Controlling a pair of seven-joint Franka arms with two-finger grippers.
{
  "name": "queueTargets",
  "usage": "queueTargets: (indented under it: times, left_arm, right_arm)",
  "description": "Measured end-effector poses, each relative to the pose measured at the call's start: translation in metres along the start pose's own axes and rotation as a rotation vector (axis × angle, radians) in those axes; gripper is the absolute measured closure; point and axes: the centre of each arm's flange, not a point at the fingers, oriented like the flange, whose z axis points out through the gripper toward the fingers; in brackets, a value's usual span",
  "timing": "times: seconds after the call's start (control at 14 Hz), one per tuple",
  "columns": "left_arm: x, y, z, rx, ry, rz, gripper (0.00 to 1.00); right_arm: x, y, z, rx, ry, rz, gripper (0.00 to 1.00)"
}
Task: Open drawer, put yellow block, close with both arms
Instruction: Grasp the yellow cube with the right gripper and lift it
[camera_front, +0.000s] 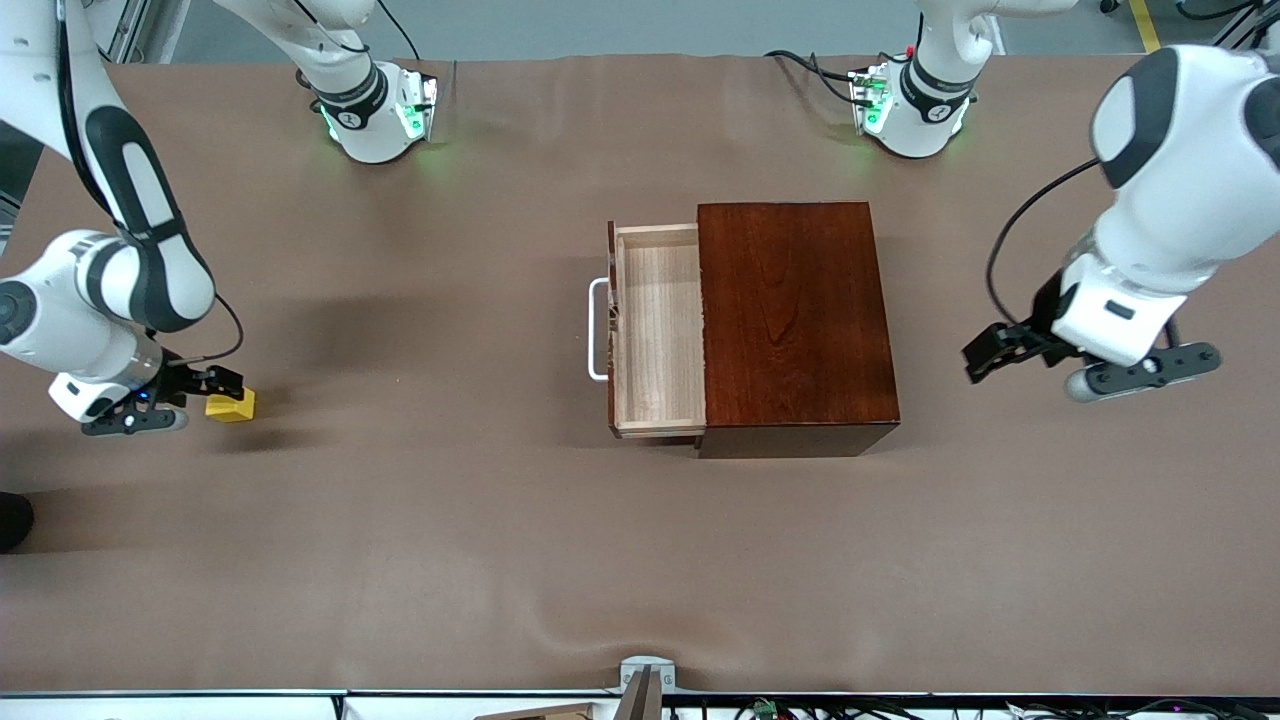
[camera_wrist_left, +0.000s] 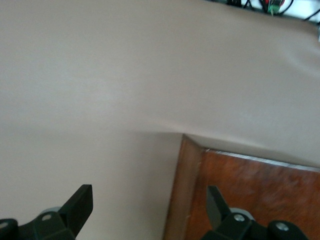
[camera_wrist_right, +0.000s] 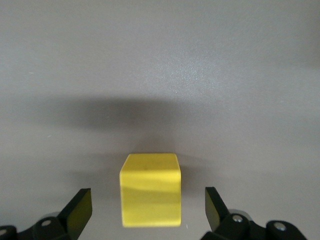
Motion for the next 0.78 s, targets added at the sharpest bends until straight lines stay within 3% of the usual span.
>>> queueTargets:
  times: [0.43,0.71,0.78]
  left_arm:
    - [-0.012,-0.046,-0.009,0.032,-0.141,0.198,0.00]
    - [-0.022,-0.057,-0.049,0.036,-0.188,0.240,0.00]
    - [-0.023,-0.057,-0.061,0.035,-0.178,0.240,0.00]
  right_arm:
    - [-0.002,0.000,0.024,0.000,-0.009,0.000,0.00]
    - [-0.003,0.000,0.030,0.003,-0.018,-0.011,0.41]
    - [-0.003,0.001,0.030,0.002,-0.017,-0.023,0.44]
